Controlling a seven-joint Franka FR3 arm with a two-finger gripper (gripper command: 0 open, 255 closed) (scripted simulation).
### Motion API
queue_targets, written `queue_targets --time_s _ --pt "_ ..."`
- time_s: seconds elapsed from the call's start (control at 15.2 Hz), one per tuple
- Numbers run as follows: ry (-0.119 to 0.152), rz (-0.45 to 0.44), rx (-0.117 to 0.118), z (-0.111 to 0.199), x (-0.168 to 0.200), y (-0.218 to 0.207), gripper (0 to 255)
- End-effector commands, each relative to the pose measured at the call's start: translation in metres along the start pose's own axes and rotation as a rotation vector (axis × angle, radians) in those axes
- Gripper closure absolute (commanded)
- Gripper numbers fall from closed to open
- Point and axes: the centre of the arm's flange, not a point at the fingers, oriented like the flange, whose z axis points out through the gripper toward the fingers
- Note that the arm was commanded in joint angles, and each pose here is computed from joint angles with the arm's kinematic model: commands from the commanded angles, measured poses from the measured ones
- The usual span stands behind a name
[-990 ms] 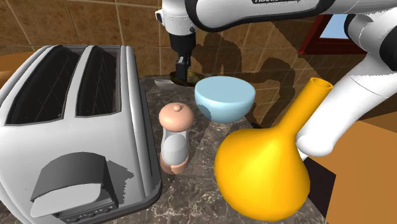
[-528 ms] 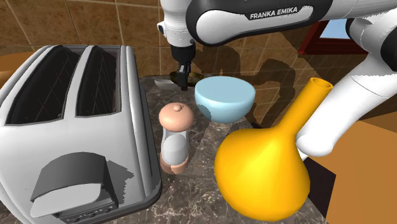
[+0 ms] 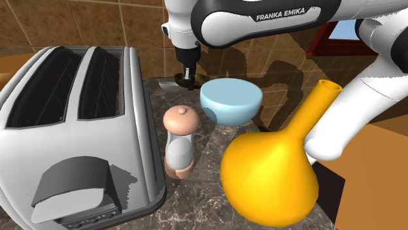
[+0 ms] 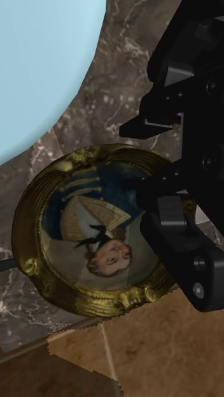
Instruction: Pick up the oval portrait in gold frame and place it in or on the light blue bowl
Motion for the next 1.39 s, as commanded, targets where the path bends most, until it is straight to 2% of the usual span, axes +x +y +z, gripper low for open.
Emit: queue_targets --time_s 0.0,0.46,1.32 --pt "0.0 0.0 0.0 0.0 0.0 0.0 255" --pt "0.0 0.0 0.0 0.0 0.0 0.0 255" --pt "0.0 0.0 0.0 -0.066 -0.007 0.018 255"
